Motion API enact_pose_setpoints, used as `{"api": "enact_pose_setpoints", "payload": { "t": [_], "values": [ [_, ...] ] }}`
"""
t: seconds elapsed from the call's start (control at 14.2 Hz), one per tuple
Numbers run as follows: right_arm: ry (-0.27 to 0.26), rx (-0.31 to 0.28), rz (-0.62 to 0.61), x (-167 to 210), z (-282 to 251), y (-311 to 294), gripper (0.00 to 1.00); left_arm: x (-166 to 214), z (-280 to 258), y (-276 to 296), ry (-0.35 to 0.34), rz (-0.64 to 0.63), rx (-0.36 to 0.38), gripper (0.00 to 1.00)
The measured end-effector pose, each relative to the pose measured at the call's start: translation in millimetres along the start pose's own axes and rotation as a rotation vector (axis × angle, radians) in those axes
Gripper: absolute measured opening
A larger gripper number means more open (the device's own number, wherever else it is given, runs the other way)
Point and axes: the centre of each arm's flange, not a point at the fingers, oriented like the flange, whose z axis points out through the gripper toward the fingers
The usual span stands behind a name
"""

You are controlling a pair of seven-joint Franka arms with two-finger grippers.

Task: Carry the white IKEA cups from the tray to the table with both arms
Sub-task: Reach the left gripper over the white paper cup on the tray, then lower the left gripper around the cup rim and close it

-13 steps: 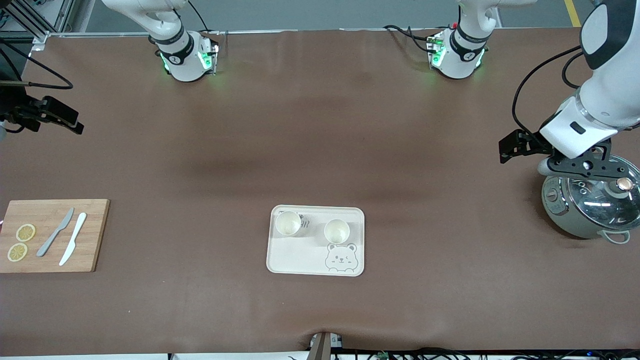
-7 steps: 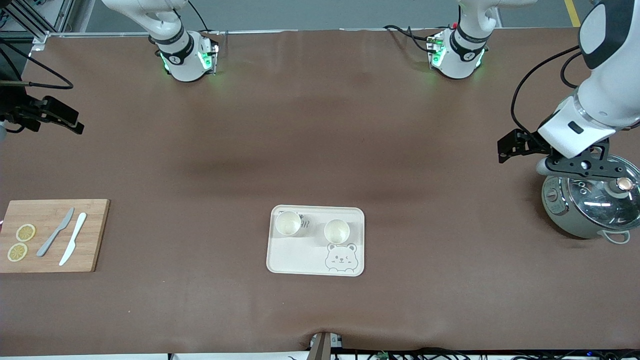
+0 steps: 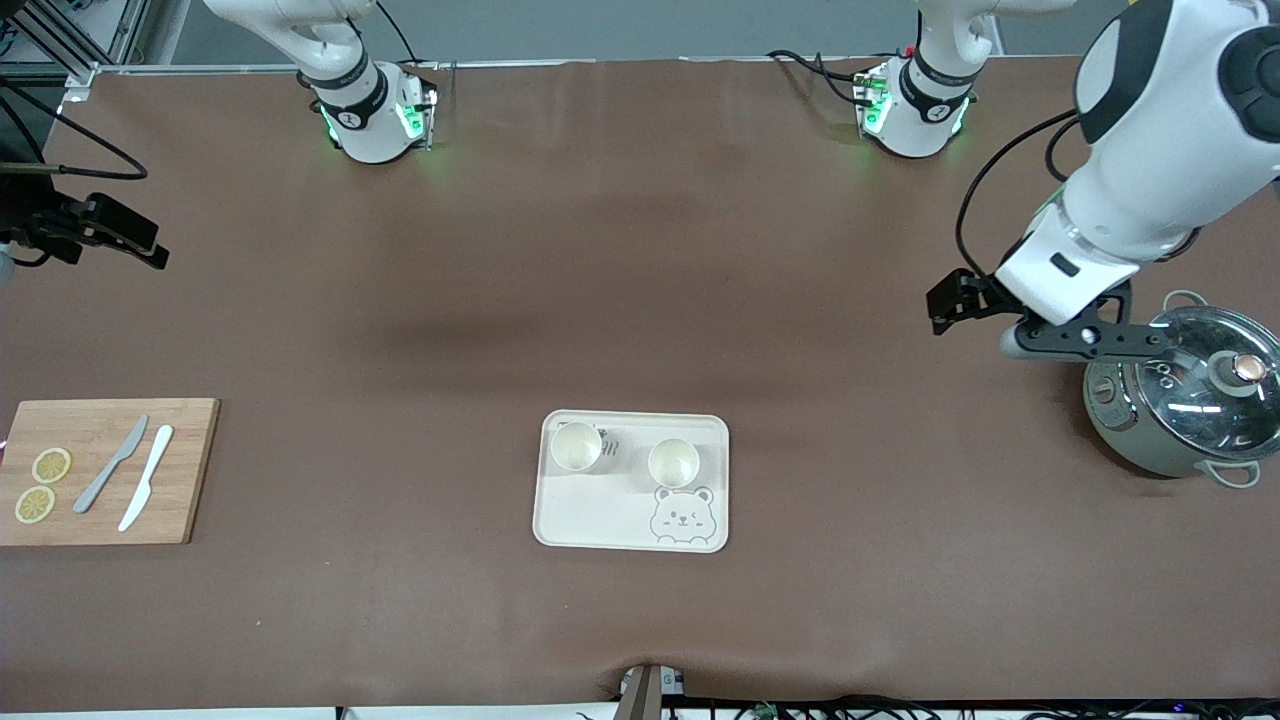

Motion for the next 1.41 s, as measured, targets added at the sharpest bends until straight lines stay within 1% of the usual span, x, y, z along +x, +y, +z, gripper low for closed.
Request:
{"api": "enact_pose_setpoints", "payload": {
  "t": [0.21, 0.56, 0.77, 0.99, 1.2, 1.41],
  "values": [
    [0.000, 0.000, -0.001, 0.1, 0.2, -0.3, 1.00, 14.9, 25.3, 40.5, -0.013, 0.013, 0.005, 1.00],
    [-0.004, 0.000, -0.002, 1.0, 2.0, -1.2, 1.00, 45.3, 78.3, 110.1, -0.013, 0.017, -0.023, 1.00],
    [-0.016, -0.002, -0.002, 1.3, 4.7, -1.2, 1.00, 51.5, 118.1, 145.4, 0.014, 0.054, -0.018, 1.00],
    [-0.021, -0.002, -0.002, 0.9, 5.2, -1.2, 1.00, 60.5, 155.0, 166.8, 0.058, 0.070, -0.040, 1.00],
    [-0.021, -0.002, -0.002, 0.8, 5.2, -1.3, 1.00, 73.9, 197.2, 189.5, 0.075, 0.075, -0.048, 1.00],
    [-0.021, -0.001, -0.002, 0.8, 5.2, -1.4, 1.00, 79.2, 224.8, 212.6, 0.094, 0.075, -0.045, 1.00]
  ]
}}
